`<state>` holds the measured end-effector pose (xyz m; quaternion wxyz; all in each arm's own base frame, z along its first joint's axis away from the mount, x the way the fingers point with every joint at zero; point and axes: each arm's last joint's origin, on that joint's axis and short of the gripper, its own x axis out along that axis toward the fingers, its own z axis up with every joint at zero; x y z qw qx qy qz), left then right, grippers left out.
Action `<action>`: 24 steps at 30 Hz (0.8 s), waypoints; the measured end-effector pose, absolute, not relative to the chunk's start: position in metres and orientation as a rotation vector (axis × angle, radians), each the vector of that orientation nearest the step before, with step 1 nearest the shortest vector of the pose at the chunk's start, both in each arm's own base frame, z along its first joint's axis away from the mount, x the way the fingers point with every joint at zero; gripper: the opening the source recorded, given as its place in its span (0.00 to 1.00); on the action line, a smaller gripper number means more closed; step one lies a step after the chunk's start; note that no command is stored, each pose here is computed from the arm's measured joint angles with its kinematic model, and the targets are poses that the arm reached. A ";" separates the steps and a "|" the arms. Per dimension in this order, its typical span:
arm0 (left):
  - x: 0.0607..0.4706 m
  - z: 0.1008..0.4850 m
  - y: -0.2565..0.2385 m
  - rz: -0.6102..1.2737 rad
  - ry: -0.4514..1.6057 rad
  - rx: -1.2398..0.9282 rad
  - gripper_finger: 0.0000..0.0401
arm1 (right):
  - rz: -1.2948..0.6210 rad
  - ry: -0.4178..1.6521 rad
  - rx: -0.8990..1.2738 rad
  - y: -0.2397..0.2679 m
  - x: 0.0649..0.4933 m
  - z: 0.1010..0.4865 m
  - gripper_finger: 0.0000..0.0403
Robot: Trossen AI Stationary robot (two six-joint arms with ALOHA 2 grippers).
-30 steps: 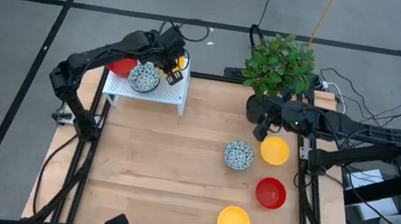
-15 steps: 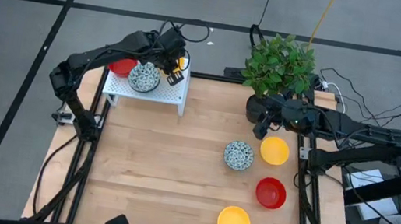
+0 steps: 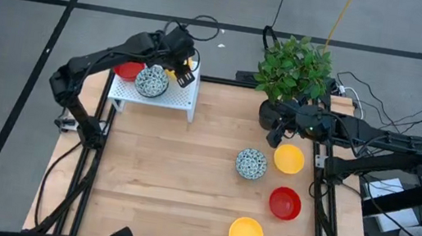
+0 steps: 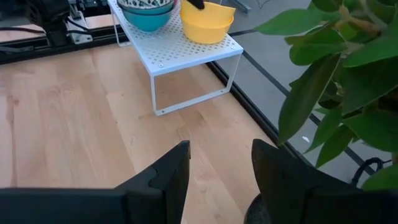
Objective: Pick & Place Mini bowls
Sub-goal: Stack the red bowl on the red bowls on the shelf
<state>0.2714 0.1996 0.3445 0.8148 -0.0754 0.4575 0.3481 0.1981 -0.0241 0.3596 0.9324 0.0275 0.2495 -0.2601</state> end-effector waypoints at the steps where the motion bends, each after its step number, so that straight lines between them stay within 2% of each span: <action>1: 0.271 0.349 0.197 0.737 0.944 -0.163 0.48 | -0.532 0.512 0.056 -0.024 0.198 0.359 0.40; 5: 0.276 0.367 0.185 0.653 0.785 -0.203 0.52 | -0.532 0.514 0.056 -0.024 0.198 0.359 0.40; 9: 0.290 0.376 0.168 0.533 0.665 -0.265 0.52 | -0.492 0.529 0.067 -0.023 0.198 0.358 0.40; 17: 0.327 0.358 0.119 0.280 0.745 -0.222 0.47 | -0.336 0.693 0.102 -0.018 0.191 0.346 0.40; 24: 0.342 0.353 0.084 0.203 0.768 -0.232 0.44 | -0.243 0.966 0.182 -0.013 0.173 0.329 0.40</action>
